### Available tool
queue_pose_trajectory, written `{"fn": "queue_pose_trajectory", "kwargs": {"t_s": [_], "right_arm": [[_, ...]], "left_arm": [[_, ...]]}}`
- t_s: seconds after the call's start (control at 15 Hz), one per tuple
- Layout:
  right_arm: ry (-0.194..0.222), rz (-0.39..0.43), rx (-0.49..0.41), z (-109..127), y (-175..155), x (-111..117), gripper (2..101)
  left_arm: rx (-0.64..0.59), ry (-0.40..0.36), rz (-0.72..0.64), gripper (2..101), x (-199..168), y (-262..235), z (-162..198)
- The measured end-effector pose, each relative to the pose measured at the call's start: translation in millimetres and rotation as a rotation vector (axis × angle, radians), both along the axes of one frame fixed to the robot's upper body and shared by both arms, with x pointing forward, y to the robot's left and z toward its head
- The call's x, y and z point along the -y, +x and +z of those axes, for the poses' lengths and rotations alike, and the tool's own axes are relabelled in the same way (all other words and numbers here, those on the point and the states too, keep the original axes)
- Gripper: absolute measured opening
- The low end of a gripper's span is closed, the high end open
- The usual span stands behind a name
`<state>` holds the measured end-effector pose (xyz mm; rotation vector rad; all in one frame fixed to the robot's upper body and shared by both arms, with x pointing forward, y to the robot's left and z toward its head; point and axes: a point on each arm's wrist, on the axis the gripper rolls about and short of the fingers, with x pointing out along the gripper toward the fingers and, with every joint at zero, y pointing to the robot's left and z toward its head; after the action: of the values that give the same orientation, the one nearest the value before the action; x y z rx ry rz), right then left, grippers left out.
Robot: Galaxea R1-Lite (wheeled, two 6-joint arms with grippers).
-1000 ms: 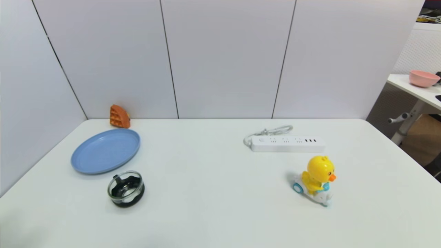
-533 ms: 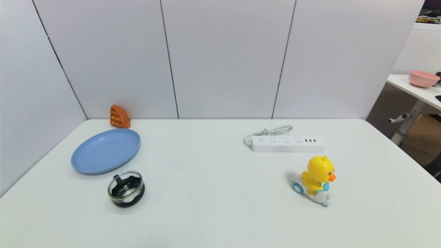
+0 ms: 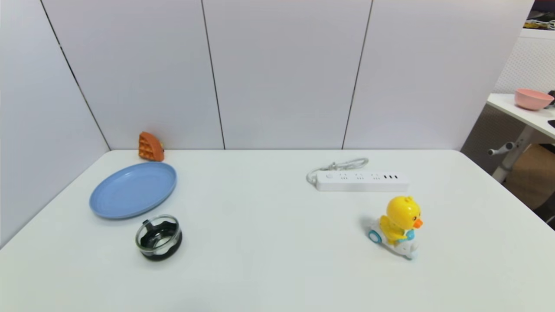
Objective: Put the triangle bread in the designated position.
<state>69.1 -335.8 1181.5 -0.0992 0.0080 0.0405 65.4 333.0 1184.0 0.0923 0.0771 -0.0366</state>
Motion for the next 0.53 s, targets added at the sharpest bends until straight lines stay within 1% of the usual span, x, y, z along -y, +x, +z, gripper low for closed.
{"fn": "queue_pose_trajectory", "kwargs": {"t_s": [0.53], "right_arm": [[0.000,0.000,0.000,0.0,0.0,0.0,97.3]], "left_arm": [[0.008,-0.021,0.006,97.8,-0.1,-0.5,-0.9]]}}
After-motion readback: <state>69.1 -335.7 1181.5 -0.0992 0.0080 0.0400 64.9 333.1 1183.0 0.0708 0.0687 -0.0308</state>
